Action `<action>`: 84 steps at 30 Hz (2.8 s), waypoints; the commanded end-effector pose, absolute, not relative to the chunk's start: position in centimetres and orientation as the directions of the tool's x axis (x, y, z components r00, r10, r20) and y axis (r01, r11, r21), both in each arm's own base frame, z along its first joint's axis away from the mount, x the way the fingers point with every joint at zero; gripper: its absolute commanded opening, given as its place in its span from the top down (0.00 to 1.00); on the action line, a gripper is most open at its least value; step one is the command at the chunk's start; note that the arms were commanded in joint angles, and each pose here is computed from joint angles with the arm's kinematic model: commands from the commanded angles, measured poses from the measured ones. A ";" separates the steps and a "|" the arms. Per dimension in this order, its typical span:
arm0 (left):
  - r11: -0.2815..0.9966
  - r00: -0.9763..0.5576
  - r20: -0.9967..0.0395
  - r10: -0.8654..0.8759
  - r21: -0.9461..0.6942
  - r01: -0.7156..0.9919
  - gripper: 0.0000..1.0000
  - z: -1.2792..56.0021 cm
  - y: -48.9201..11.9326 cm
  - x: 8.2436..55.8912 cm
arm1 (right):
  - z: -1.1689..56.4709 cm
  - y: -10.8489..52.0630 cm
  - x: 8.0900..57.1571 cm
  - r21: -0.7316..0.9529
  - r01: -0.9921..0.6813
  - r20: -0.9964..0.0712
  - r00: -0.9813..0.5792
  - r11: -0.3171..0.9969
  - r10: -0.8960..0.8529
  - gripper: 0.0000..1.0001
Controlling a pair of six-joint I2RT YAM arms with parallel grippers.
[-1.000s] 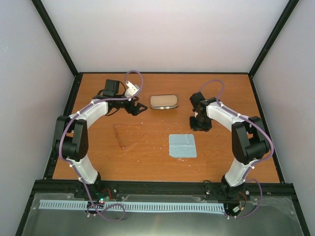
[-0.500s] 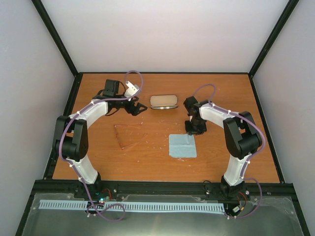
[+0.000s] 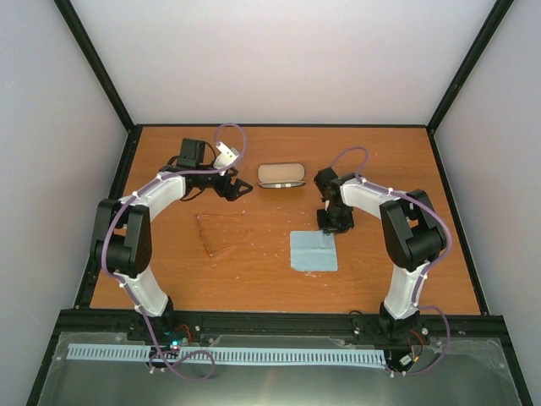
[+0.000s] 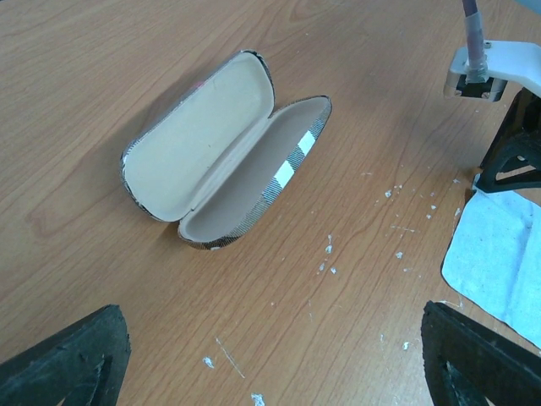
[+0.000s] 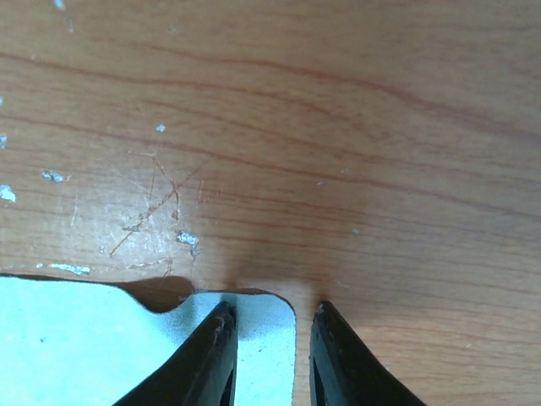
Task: Organize the sunglasses
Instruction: Fold the glasses cleaning cloth at the center of the board.
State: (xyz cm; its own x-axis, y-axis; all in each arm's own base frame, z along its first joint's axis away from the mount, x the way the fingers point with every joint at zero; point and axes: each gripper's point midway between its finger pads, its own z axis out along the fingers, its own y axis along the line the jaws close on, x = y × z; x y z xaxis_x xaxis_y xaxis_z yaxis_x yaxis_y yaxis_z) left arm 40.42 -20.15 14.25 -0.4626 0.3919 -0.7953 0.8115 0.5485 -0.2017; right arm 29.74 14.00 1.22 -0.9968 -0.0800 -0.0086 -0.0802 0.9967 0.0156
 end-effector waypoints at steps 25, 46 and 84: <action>0.463 -0.346 -0.836 0.425 -0.128 0.877 0.30 16.5 -23.7 39.8 | -0.7 14.2 28.5 -0.026 -0.032 0.026 -0.999 0.999 -0.031 0.97; 0.416 -0.383 -0.698 0.605 -0.133 0.899 0.43 10.2 -33.3 38.6 | -1.1 10.8 35.3 0.041 0.103 -0.063 -0.992 0.994 0.105 0.97; 0.353 -0.307 -0.527 0.793 -0.013 0.935 0.60 3.2 -38.6 34.3 | -1.1 10.1 34.9 0.064 0.111 -0.074 -0.991 0.992 0.116 0.97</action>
